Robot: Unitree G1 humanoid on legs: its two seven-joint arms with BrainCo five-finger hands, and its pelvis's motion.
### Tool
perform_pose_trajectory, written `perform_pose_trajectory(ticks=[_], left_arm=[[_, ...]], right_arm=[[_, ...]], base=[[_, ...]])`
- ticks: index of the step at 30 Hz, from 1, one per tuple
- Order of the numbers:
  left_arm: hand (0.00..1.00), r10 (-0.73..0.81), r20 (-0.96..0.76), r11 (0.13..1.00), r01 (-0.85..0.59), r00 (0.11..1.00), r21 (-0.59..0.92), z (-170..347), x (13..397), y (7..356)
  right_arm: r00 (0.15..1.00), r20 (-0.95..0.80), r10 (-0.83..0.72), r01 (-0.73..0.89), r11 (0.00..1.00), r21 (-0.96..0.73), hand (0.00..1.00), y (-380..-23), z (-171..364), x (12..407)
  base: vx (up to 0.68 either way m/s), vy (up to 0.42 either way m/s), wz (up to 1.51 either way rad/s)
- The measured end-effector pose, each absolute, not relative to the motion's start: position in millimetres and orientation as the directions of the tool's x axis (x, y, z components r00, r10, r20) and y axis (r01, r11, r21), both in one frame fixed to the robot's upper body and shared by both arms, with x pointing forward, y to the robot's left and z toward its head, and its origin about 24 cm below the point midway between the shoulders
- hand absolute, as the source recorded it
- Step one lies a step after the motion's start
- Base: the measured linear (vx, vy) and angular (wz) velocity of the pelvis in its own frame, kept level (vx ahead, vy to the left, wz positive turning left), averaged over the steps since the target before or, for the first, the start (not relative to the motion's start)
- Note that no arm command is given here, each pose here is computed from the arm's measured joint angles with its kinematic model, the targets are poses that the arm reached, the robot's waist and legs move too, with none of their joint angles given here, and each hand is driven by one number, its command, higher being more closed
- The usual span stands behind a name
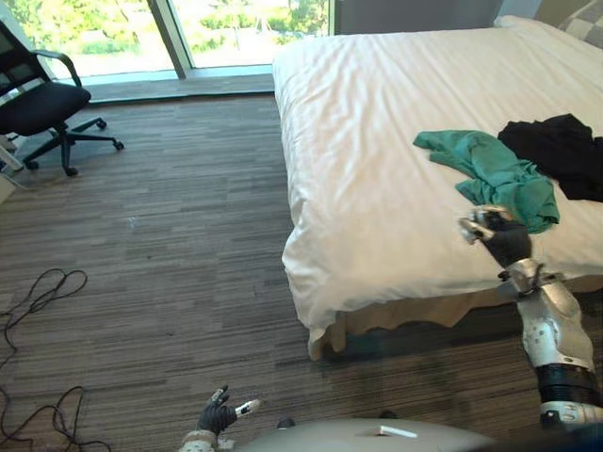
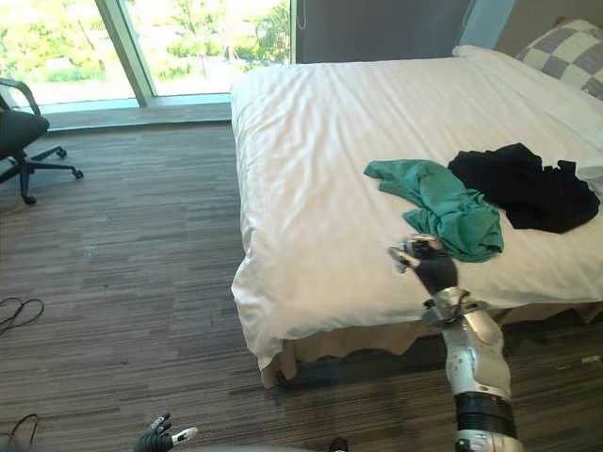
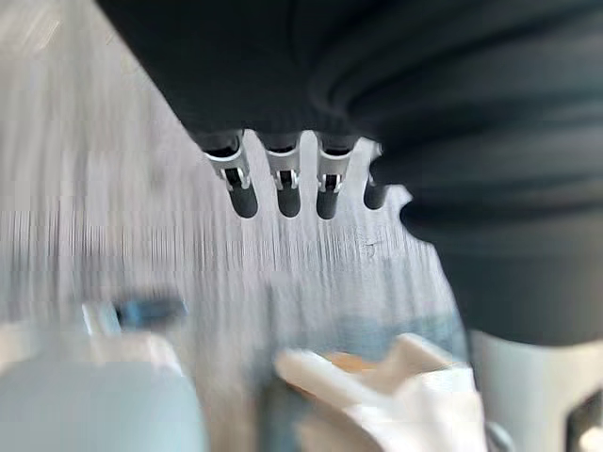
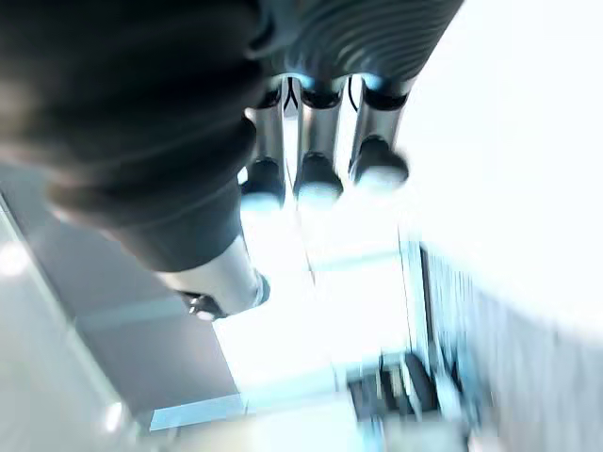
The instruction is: Tidy the bed and pick cloth on bed and put in laundry
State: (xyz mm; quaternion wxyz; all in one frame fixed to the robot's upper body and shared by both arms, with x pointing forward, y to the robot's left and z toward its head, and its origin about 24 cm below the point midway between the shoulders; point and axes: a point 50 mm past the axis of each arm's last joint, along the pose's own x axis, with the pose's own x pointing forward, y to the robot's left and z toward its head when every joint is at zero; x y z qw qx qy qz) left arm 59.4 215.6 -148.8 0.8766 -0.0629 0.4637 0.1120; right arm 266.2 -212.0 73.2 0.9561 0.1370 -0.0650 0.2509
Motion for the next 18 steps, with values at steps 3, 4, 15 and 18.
perform_pose_trajectory(ticks=[3,4,15,18], left_arm=[[0.0,0.125,-0.794,0.969,-0.246,0.595,-0.031,-146,65,211],[0.0,0.128,-0.791,0.969,-0.246,0.598,-0.03,-146,64,211],[0.0,0.107,-0.686,0.975,-0.212,0.719,-0.069,-124,110,234],[0.0,0.057,-0.608,0.983,-0.149,0.792,-0.103,-113,127,227]], right_arm=[[0.804,0.173,0.568,-0.594,0.766,0.246,1.0,-174,73,271],[0.793,0.164,0.586,-0.608,0.756,0.242,1.0,-167,73,273],[0.848,0.242,0.471,-0.51,0.849,0.135,1.0,-104,195,378],[0.861,0.294,0.415,-0.467,0.874,0.133,1.0,-113,224,389]], base=[[-0.03,0.007,0.35],[-0.08,0.001,0.36],[-0.12,-0.006,0.41],[0.02,0.017,0.29]])
